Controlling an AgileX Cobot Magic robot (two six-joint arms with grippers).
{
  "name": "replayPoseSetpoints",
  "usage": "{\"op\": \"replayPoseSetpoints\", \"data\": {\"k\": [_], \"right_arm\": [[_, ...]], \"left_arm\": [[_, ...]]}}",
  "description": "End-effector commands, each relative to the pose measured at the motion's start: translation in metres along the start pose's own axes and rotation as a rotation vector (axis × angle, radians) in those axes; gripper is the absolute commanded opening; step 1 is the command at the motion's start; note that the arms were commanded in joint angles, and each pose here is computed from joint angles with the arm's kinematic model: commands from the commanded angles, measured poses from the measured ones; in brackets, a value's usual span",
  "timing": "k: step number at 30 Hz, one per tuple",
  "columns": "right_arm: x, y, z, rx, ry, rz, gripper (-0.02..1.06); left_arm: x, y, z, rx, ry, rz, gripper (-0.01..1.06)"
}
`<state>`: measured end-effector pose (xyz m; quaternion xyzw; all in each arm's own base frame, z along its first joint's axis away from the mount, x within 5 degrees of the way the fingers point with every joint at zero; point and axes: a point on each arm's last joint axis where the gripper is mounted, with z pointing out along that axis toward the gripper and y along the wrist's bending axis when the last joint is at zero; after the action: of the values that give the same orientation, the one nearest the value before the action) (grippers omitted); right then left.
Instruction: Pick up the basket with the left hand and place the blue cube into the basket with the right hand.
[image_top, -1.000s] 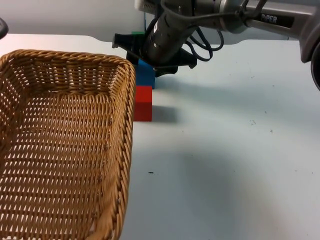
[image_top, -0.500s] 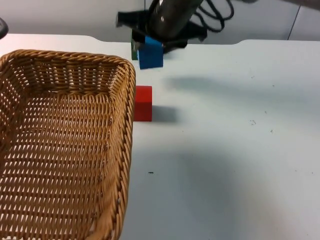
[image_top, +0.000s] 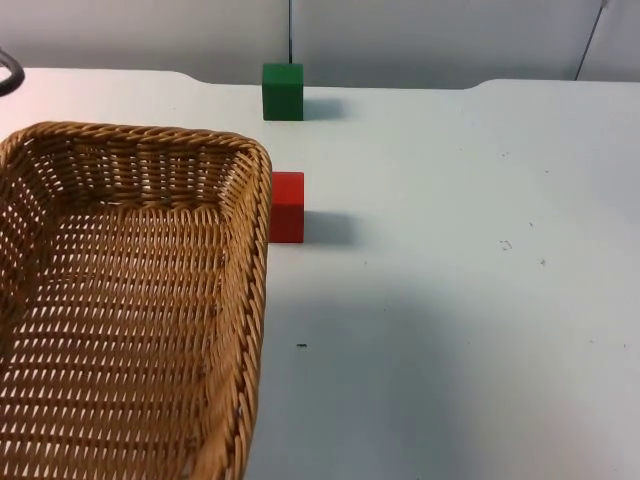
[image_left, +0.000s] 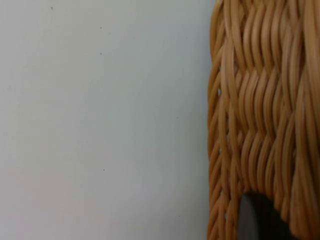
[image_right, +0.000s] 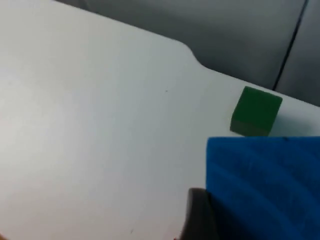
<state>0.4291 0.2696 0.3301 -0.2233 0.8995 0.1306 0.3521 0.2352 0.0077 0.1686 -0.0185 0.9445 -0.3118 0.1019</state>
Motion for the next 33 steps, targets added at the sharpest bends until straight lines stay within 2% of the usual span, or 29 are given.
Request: {"op": "replayPoseSetpoints", "data": {"k": [1,5,6,9,10,11,13,14,16,18,22,33], "right_arm": [[-0.002,0.012,-0.014,-0.048,0.009,-0.054,0.00],[0.009,0.050,-0.021,-0.104,0.087,-0.195,0.00],[0.009,0.050,-0.021,-0.104,0.087,-0.195,0.00],[0.021,0.087,-0.018,-0.154,0.113,-0.276,0.00],[0.025,0.097,-0.017,-0.168,0.123,-0.293,0.00],[0.025,0.097,-0.017,-0.168,0.123,-0.293,0.00],[0.036,0.126,-0.015,-0.210,0.134,-0.338,0.00],[0.041,0.134,-0.015,-0.222,0.146,-0.350,0.00],[0.046,0.141,-0.013,-0.230,0.161,-0.363,0.00],[0.059,0.151,-0.005,-0.276,0.196,-0.359,0.00],[0.081,0.152,0.015,-0.313,0.255,-0.344,0.00],[0.151,0.137,0.046,-0.316,0.289,-0.304,0.00]], "left_arm": [[-0.002,-0.003,-0.001,0.033,-0.008,-0.013,0.00],[-0.003,-0.003,-0.001,0.027,-0.013,-0.013,0.00],[-0.003,-0.003,-0.001,0.027,-0.013,-0.013,0.00],[-0.003,-0.002,-0.001,0.025,-0.015,-0.013,0.00],[-0.003,-0.002,-0.001,0.025,-0.015,-0.013,0.00],[-0.003,-0.002,-0.001,0.025,-0.015,-0.013,0.00],[-0.003,-0.002,-0.001,0.023,-0.015,-0.012,0.00],[-0.003,-0.003,-0.001,0.022,-0.017,-0.011,0.00],[-0.003,-0.003,-0.001,0.022,-0.017,-0.011,0.00],[-0.003,-0.003,-0.001,0.022,-0.017,-0.011,0.00],[-0.003,-0.003,-0.001,0.022,-0.017,-0.011,0.00],[-0.003,-0.002,-0.001,0.020,-0.017,-0.009,0.00]]}}
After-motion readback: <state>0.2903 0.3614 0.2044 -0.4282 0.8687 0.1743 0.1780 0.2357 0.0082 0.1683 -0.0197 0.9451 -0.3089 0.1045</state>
